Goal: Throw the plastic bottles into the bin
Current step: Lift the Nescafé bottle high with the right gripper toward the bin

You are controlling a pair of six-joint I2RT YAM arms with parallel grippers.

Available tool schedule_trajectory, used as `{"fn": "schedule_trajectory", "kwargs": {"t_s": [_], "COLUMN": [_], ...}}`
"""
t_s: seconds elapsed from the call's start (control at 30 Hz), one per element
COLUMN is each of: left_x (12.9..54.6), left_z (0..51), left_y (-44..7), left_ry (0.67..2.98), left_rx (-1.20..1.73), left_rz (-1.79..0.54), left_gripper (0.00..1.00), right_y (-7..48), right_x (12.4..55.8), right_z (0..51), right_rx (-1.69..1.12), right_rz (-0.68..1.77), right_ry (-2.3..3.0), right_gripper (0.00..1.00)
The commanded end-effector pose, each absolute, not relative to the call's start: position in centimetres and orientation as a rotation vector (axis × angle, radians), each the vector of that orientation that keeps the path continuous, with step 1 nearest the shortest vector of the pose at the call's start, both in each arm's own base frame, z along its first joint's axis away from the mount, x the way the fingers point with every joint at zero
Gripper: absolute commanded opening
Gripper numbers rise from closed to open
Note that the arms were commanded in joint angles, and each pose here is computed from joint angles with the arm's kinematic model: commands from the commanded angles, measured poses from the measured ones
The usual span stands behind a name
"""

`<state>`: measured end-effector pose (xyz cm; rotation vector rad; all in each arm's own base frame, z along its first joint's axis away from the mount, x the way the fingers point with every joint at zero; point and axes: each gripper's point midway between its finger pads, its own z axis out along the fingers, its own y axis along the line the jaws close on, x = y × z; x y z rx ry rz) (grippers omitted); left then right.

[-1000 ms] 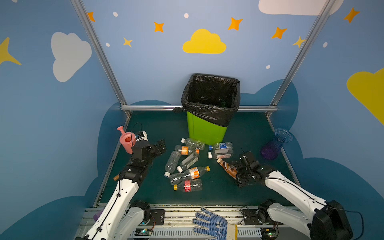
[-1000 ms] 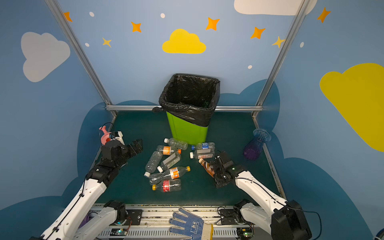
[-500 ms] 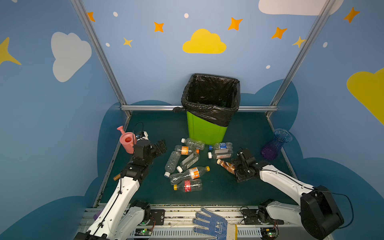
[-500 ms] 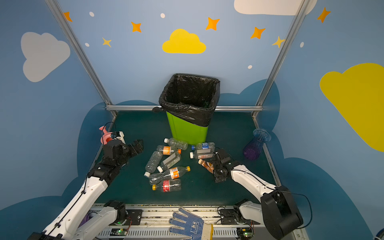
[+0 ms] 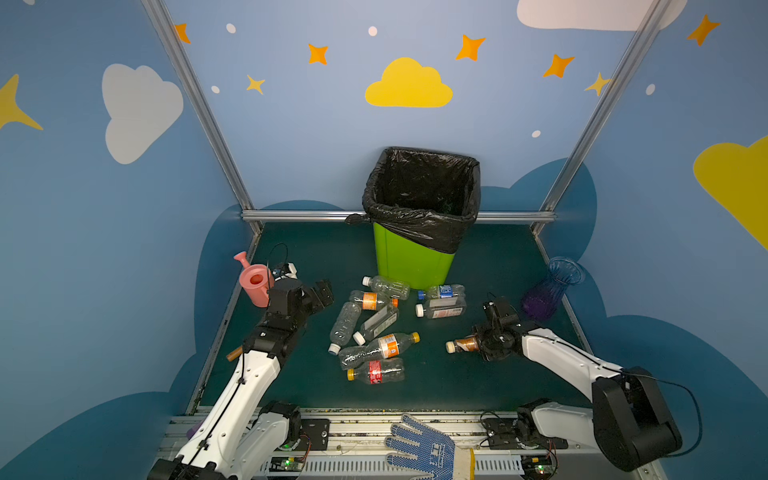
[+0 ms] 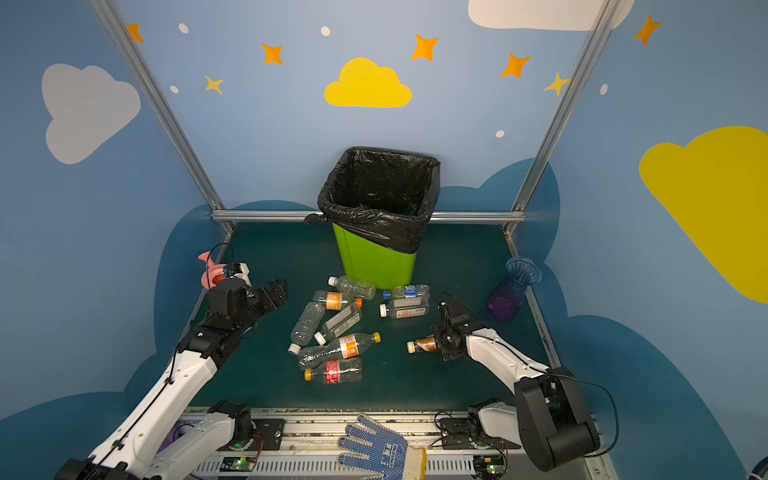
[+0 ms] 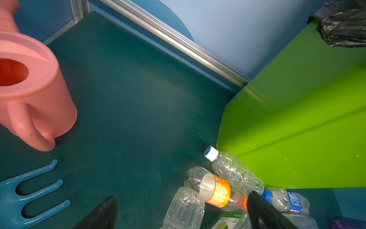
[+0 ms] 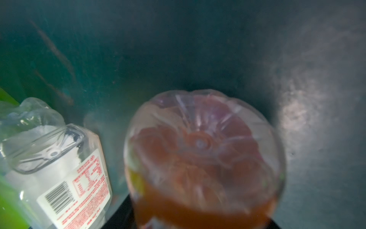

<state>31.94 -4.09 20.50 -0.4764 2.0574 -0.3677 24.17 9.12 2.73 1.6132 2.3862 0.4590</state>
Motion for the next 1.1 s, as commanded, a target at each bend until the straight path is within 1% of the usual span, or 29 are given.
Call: {"fn": "schedule_trajectory", "kwargs": {"t_s": [0.0,0.1,0.17,0.27,0.37,0.47,0.57,0.63,0.73,0.83,0.9,0.97,1.0,1.07], "left_x": [31.9,31.8,31.7,31.6,31.5,31.7,31.8,31.8,32.0,32.1,32.2,32.2,32.3,32.4], "left_z": [19.8,19.1,18.7,17.7,16.3,15.0,13.9,13.6,13.1,12.3,12.0,11.9,12.0,12.0], "left_y": [-3.8,-3.5,-3.1,-2.7,-2.4,-2.2,-1.2,-0.5,-0.1,-0.1,-0.4,-0.7,-0.9,-1.5], "left_ry": [2.064,2.077,2.086,2.108,2.142,2.168,2.181,2.174,2.173,2.202,2.225,2.256,2.271,2.297], "left_rx": [-0.504,-0.532,-0.553,-0.572,-0.608,-0.65,-0.742,-0.784,-0.809,-0.82,-0.816,-0.804,-0.794,-0.776], "left_rz": [-0.361,-0.352,-0.336,-0.31,-0.297,-0.297,-0.258,-0.237,-0.231,-0.228,-0.239,-0.245,-0.252,-0.281], "left_gripper": [1.0,1.0,1.0,1.0,1.0,1.0,1.0,1.0,1.0,1.0,1.0,1.0,1.0,1.0], "right_y": [8.5,8.4,8.6,8.8,8.4,7.2,4.0,2.0,-0.3,-1.7,-1.7,-0.9,0.4,5.1], "right_x": [24.0,25.2,26.7,29.7,32.6,34.3,34.6,33.5,29.9,27.0,27.3,29.6,31.8,37.1], "right_z": [2.3,3.7,5.4,9.8,16.3,24.0,33.5,41.6,52.2,58.8,60.8,61.2,61.0,59.6], "right_rx": [1.495,1.373,1.238,0.961,0.706,0.512,0.445,0.387,0.347,0.368,0.374,0.377,0.337,0.226], "right_rz": [0.393,0.419,0.473,0.551,0.619,0.647,0.559,0.516,0.439,0.418,0.485,0.606,0.695,0.858], "right_ry": [2.46,2.458,2.443,2.383,2.295,2.191,2.009,1.798,1.498,1.261,1.176,1.162,1.182,1.281], "right_gripper": [0.55,0.55,0.56,0.57,0.57,0.55,0.55,0.53,0.53,0.53,0.51,0.51,0.52,0.54]}}
